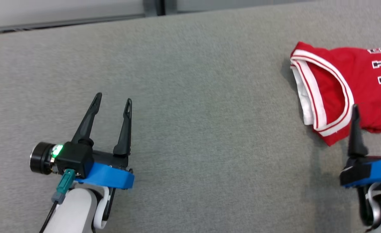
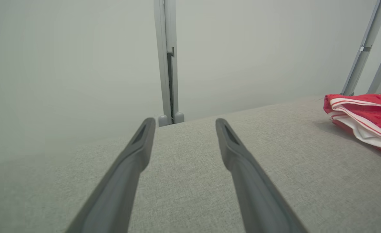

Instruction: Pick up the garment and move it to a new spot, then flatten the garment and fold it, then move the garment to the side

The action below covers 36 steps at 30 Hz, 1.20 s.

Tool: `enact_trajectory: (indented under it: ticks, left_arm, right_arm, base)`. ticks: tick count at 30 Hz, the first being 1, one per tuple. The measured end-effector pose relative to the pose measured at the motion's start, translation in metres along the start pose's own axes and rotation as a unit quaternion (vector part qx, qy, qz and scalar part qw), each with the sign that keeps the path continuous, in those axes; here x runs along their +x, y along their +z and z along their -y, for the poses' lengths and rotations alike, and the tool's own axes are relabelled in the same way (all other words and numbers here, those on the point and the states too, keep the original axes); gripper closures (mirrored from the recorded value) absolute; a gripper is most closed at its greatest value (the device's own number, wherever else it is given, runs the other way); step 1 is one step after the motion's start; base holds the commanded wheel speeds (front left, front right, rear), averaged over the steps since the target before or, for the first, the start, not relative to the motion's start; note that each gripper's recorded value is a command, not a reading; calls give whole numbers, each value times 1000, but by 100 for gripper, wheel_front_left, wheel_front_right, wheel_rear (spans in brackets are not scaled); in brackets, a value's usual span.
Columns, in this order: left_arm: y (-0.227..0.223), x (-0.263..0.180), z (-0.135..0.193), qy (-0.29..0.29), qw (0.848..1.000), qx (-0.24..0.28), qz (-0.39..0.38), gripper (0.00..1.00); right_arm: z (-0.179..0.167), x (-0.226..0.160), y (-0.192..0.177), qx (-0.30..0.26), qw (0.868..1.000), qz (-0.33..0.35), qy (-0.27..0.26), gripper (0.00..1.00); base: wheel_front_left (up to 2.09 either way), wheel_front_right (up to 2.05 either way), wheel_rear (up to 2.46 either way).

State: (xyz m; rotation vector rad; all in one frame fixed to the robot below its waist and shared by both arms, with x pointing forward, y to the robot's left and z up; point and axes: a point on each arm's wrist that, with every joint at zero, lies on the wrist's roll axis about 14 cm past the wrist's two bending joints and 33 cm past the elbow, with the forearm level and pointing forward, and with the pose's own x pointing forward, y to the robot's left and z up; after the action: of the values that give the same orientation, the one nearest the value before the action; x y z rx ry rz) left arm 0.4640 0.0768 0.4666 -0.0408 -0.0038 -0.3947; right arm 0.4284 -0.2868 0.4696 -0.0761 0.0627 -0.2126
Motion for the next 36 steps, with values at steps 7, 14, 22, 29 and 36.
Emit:
enact_trajectory:
  ticks: [7, 14, 22, 29, 36]
  left_arm:
    - [11, -38, -29, 67, 998, 3, -2, 0]
    - [12, -75, -51, 117, 993, 6, -11, 0]
    - [12, -108, -49, 135, 991, 6, -18, 0]
    - [10, -131, -39, 135, 991, 1, -21, 0]
    - [11, -138, -33, 130, 991, -2, -19, 0]
  right_arm:
    - [-73, -18, 22, 42, 994, 14, 100, 0]
    - [-109, -30, 36, 63, 986, 22, 151, 0]
    - [-103, -57, 39, 75, 985, 20, 153, 0]
    - [-89, -81, 44, 74, 987, 21, 142, 0]
    - [-79, -94, 48, 72, 988, 24, 133, 0]
  base:
    - [0, 0, 0]
    - [0, 0, 0]
    - [0, 0, 0]
    - [0, 0, 0]
    - [0, 0, 0]
